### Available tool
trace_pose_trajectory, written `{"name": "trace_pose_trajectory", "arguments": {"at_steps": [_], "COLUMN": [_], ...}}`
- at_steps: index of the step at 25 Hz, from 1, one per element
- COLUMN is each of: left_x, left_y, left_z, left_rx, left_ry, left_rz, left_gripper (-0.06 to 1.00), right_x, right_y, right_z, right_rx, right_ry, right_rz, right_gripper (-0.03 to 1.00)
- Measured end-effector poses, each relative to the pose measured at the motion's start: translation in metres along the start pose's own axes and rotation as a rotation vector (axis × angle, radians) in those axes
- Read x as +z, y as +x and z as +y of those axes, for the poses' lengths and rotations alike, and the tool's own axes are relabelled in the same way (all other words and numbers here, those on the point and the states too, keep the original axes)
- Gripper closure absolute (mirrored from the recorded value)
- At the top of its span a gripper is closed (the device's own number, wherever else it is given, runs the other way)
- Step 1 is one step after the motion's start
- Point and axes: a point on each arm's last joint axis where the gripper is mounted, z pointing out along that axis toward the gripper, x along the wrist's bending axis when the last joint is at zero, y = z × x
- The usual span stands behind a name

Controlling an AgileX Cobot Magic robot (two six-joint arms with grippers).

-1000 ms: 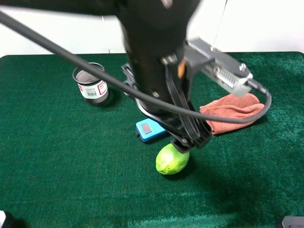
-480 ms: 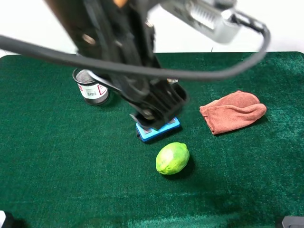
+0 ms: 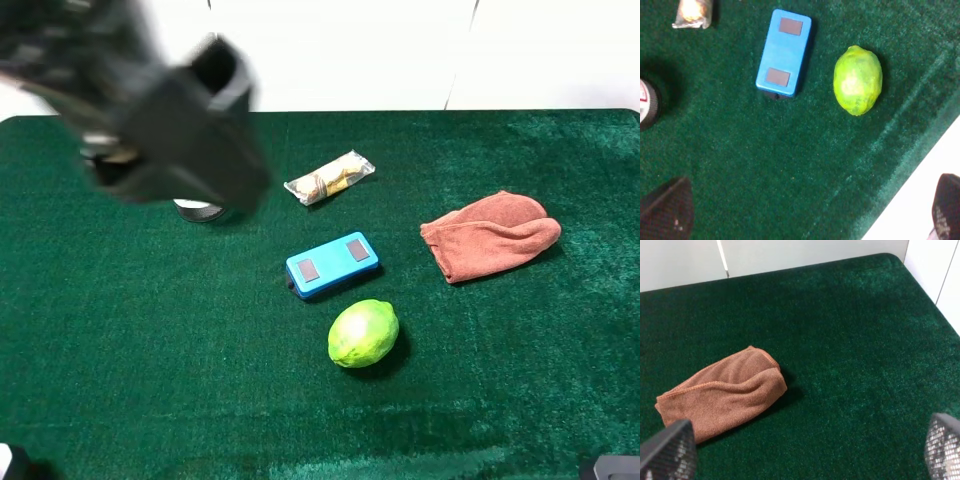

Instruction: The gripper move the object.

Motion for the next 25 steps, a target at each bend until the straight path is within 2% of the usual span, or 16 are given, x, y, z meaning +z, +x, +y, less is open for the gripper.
{"name": "trace_pose_trajectory", "arguments": {"at_steps": [5,11,21,25], "left_x": [-0.02,-0.022,-0.018,-0.025], "left_y": [0.01,0.019,0.059,0.072], "left_z": [-0.027,-0.057,-0.099,-0.129], "left_rx": [0.001,-0.018,-0.215,-0.312], "left_ry": [-0.049,-0.049,-0.033,-0.07], "left_rz": [-0.012,-0.009,0.064,0.097], "left_gripper": [-0.02,-0.02,-0.02,-0.02], "right_x": [0.0,0.0,0.0,0.0], "right_y": [0.0,0.0,0.0,0.0], "right_z": [0.0,0.0,0.0,0.0], "right_rx": [0.0,0.0,0.0,0.0], "right_ry": [0.0,0.0,0.0,0.0], "right_rz": [0.0,0.0,0.0,0.0], "right_gripper": [0.27,0.27,0.27,0.27]}}
